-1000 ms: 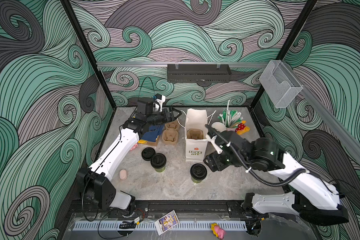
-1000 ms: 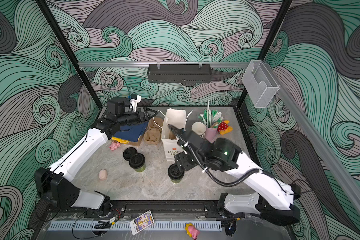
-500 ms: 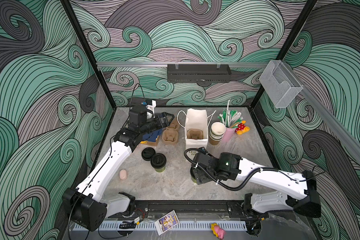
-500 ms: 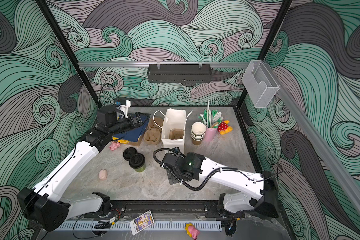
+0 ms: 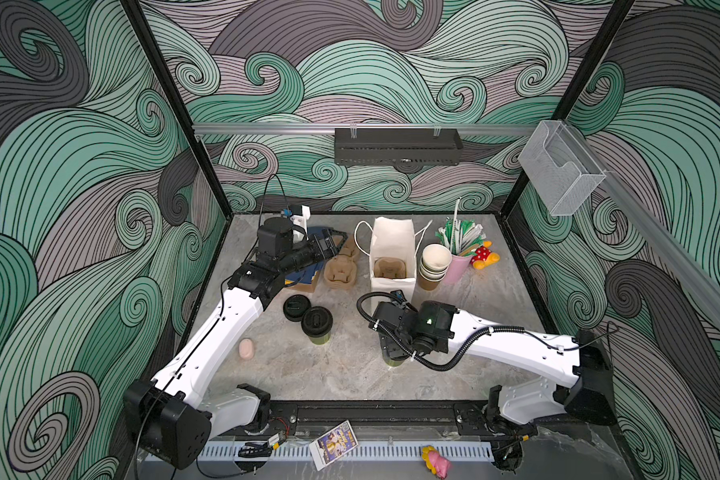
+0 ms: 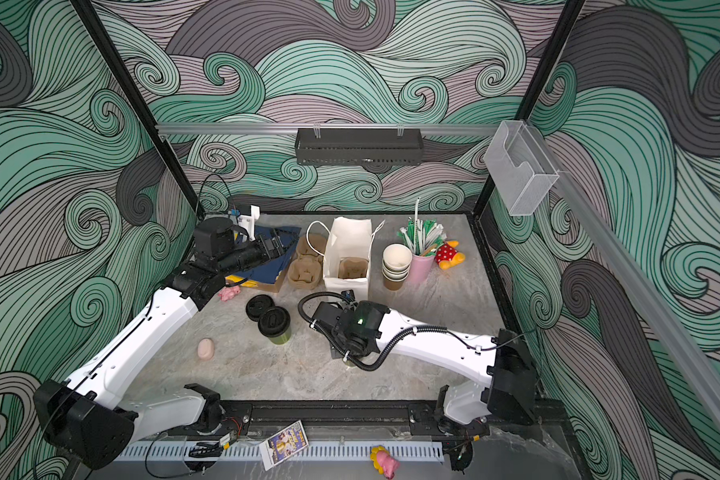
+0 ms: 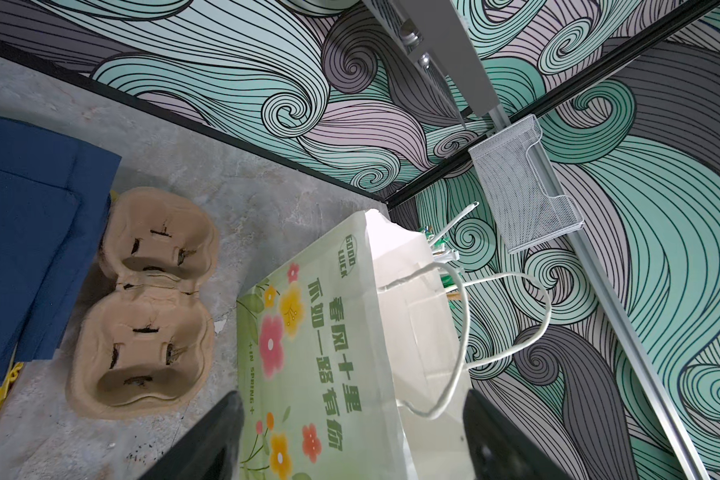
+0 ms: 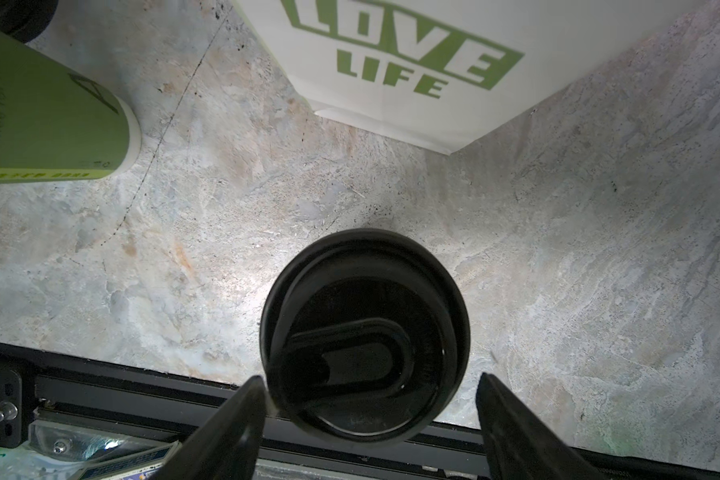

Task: Pack the takeout coffee
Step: 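Close the right gripper on the green cup's black lid, then lift the green cup with the right gripper and carry it toward the bag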

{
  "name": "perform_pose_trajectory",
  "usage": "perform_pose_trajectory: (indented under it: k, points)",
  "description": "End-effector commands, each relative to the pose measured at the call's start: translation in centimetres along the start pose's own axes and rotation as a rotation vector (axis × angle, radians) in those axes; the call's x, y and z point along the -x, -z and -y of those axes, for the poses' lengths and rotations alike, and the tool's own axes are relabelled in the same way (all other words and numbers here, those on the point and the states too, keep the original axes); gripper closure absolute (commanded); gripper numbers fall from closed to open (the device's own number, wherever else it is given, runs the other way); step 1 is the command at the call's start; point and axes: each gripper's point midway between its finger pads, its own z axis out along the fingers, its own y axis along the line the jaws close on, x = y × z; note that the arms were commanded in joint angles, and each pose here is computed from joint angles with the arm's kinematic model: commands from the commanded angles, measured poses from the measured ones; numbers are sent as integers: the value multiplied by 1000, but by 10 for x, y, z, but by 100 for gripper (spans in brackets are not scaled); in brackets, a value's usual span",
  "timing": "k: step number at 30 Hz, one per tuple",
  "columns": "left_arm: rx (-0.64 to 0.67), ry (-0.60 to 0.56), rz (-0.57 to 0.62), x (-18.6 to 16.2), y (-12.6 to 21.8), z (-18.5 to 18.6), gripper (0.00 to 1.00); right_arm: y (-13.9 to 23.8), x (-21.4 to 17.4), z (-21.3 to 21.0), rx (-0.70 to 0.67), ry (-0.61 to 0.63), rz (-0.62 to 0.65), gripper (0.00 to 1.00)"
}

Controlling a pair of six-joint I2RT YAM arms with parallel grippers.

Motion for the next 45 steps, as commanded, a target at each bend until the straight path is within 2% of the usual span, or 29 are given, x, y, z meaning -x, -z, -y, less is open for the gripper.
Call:
perform_pose_trajectory:
  k: [1,17,32,40,45]
  points:
    - [-17,-7,45,12,6,7,15,-2,7,5,-32,-40,23,21]
    - [-9,-22,49,14,10,8,16,-16,5,-2,-20,-61,-20,23]
    - [-7,-28,49,14,10,9,15,-22,-3,0,-41,-65,-63,19]
    - [-1,-27,47,13,9,7,15,-21,-6,4,-54,-64,-74,27]
    - [-3,-29,51,15,10,8,15,-23,-8,5,-59,-63,-84,27]
